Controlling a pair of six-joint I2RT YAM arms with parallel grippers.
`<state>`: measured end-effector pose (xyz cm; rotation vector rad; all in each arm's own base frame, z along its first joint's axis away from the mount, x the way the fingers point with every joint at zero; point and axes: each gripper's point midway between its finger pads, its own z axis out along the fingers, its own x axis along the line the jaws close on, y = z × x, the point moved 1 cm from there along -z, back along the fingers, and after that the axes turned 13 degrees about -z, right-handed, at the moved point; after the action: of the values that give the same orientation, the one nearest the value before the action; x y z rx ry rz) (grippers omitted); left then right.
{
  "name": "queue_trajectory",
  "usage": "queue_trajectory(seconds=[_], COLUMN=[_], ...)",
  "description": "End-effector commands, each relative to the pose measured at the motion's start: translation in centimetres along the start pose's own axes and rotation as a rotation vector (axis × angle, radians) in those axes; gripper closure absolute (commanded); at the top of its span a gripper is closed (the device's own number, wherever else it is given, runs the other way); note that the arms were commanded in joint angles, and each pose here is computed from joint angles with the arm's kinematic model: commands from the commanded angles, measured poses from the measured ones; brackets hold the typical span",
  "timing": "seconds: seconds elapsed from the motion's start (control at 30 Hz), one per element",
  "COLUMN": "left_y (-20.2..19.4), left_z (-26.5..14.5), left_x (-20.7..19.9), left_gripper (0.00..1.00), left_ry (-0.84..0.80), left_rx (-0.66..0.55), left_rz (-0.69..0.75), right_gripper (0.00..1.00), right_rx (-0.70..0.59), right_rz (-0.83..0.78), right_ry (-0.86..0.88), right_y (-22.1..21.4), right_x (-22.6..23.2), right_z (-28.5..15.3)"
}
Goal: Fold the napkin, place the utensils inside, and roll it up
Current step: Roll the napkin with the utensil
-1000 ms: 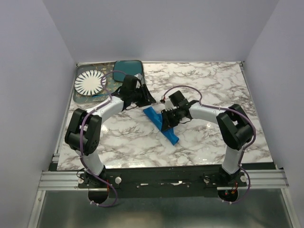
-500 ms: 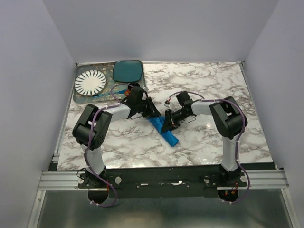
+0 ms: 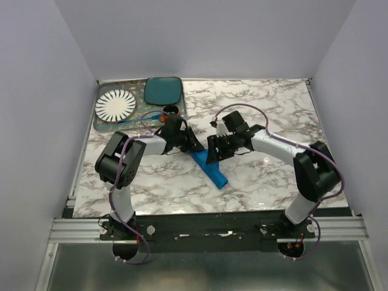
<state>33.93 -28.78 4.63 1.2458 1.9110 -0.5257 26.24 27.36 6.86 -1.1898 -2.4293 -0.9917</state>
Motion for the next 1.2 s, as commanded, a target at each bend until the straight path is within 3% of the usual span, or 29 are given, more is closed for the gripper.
queue_trajectory(seconds=[0.0, 0.23, 0.47, 0.67, 0.73, 0.8, 0.9, 1.03, 1.17], left_y=[-0.8, -0.9, -1.0, -0.9, -0.8, -0.9, -0.6, 0.9, 2.6], left_z=[0.6, 1.0, 1.1, 0.9, 0.7, 0.5, -0.1, -1.3, -3.0], left_x=[2.9, 3.2, 3.5, 3.5, 3.3, 3.1, 2.3, 0.6, -2.5], left_gripper=[0.71, 0.71, 0.72, 0.72, 0.72, 0.71, 0.65, 0.47, 0.40], left_ry=[0.076, 0.080, 0.070, 0.073, 0.071, 0.073, 0.063, 0.065, 0.032], left_rx=[0.020, 0.034, 0.042, 0.040, 0.035, 0.036, 0.029, -0.013, -0.049], left_rz=[-0.027, -0.052, -0.076, -0.072, -0.062, -0.054, -0.037, 0.021, 0.061], right_gripper=[0.31, 0.25, 0.21, 0.28, 0.36, 0.52, 0.67, 0.74, 0.75], right_rx=[0.010, 0.088, 0.164, 0.211, 0.221, 0.224, 0.216, 0.146, 0.100], right_rz=[-0.214, -0.391, -0.480, -0.495, -0.493, -0.466, -0.429, -0.364, -0.228], right_ry=[-0.493, -0.772, -0.846, -0.889, -0.892, -0.848, -0.774, -0.556, -0.273], right_y=[0.7, 0.9, -0.1, -1.2, -1.6, -1.8, -2.3, -2.1, -2.5], right_x=[-0.8, 0.2, 0.3, -0.9, -1.4, -1.8, -1.9, -0.3, 1.1], right_z=[-2.5, -0.4, 2.8, 3.5, 3.7, 4.2, 4.6, 5.2, 5.2])
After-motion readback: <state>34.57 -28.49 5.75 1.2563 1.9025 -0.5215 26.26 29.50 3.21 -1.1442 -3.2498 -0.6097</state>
